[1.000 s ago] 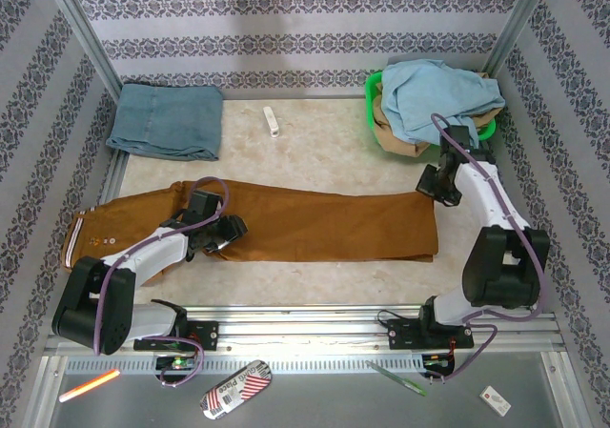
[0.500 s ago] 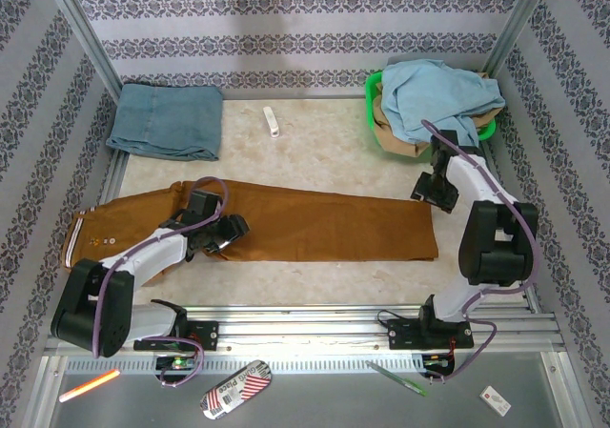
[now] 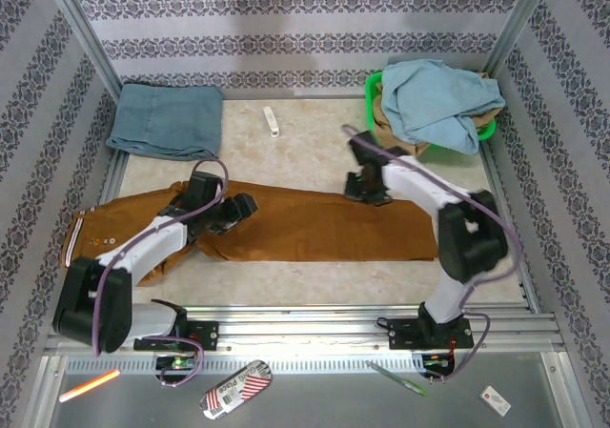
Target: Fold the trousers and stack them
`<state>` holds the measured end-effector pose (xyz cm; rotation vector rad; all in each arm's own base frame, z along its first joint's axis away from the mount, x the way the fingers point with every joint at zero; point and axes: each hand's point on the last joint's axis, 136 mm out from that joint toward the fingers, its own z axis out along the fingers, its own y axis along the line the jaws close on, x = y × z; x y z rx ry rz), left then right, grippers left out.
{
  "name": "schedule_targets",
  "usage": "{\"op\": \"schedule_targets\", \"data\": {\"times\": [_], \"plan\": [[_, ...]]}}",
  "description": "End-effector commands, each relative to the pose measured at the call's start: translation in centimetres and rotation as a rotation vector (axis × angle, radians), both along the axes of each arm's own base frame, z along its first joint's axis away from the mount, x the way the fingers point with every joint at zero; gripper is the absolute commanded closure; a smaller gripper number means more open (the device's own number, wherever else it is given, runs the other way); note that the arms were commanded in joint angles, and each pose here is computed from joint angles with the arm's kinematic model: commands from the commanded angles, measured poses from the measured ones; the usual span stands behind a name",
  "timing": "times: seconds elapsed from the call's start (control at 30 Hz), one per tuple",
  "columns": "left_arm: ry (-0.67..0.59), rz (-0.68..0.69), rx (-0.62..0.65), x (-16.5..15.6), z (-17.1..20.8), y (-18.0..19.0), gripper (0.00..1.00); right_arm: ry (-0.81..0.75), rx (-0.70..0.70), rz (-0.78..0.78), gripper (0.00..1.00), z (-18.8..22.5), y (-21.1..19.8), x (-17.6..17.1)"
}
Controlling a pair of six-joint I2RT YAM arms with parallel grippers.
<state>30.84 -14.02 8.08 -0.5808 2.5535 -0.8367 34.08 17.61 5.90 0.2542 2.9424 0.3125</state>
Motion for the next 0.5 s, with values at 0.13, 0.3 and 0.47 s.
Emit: {"op": "schedule_targets", "data": {"times": [0.13, 0.3, 0.47], "plan": [[0.018, -0.057, -0.034, 0.6, -1.9, -3.3, 0.31, 0.219, 0.066, -0.052, 1.0, -5.9, 0.8, -3.8], [0.045, -0.13, -0.027, -1.4, -4.0, -7.6, 0.32, 0.259, 0.05, -0.144, 1.0, -6.1, -4.8, -5.3], [0.05, -0.204, -0.088, -3.1, -5.7, -13.2, 0.32, 0.266, 0.133, -0.22, 1.0, -4.8, -7.1, -4.7]]}}
